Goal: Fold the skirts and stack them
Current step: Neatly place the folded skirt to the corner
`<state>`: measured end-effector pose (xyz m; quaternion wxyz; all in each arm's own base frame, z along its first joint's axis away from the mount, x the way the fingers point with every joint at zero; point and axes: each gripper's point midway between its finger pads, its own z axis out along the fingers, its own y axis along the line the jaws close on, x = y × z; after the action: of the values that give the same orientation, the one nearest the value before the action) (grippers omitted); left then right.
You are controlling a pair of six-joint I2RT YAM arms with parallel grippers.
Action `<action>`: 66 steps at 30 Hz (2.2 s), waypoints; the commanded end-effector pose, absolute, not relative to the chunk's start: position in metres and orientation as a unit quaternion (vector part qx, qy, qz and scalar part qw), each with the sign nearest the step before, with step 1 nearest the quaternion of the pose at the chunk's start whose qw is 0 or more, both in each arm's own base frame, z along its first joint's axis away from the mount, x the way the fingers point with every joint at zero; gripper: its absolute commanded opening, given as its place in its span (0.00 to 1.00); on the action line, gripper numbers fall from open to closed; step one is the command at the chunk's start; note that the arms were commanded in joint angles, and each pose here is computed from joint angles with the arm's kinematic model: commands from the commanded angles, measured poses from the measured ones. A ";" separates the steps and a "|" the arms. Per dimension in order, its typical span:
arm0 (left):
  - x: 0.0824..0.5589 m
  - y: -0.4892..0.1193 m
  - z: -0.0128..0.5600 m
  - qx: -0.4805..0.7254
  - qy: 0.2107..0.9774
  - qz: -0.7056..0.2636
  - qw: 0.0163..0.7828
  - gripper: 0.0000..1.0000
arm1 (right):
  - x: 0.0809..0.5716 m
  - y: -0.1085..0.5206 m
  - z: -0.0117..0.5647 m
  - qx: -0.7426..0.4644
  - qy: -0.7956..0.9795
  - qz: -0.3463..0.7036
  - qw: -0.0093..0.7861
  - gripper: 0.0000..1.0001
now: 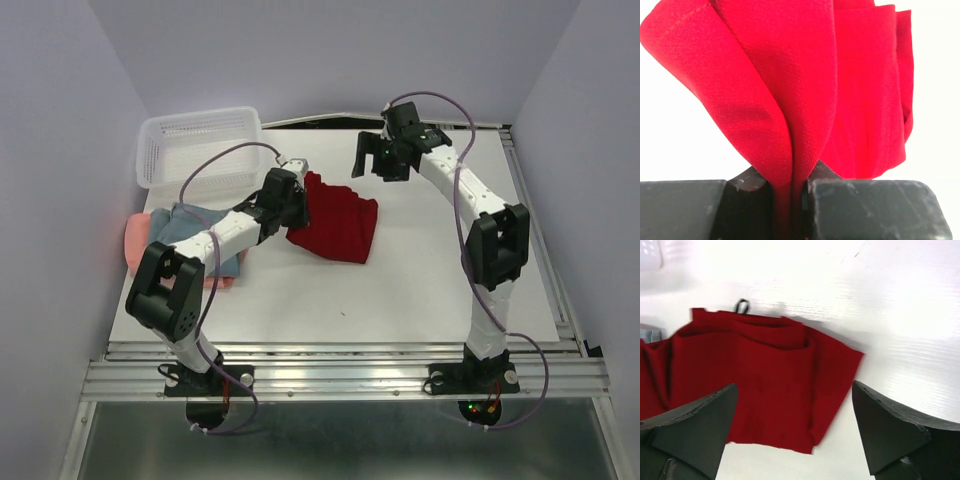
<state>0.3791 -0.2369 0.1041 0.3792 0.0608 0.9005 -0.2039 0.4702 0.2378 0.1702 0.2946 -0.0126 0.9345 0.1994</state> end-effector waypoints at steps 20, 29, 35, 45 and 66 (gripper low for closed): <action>0.357 -0.106 0.235 0.174 0.883 -0.089 0.426 0.00 | 0.456 0.208 0.192 -0.050 0.929 0.169 0.324 1.00; 0.348 -0.084 0.268 0.146 0.874 -0.120 0.447 0.00 | 0.452 0.204 0.184 -0.055 0.933 0.161 0.317 1.00; 0.341 -0.062 0.285 0.128 0.874 -0.123 0.453 0.00 | 0.453 0.204 0.183 -0.056 0.933 0.159 0.317 1.00; 0.336 -0.009 0.315 0.084 0.865 -0.098 0.485 0.00 | 0.451 0.204 0.176 -0.059 0.936 0.158 0.308 1.00; 0.322 0.111 0.148 -0.027 0.926 -0.030 0.376 0.00 | 0.444 0.204 0.154 -0.075 0.945 0.154 0.278 1.00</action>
<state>0.3120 0.0857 0.1441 0.3440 -0.0323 0.9358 -0.0695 0.4464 0.2038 0.1496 0.2733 -0.0624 0.9477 0.1527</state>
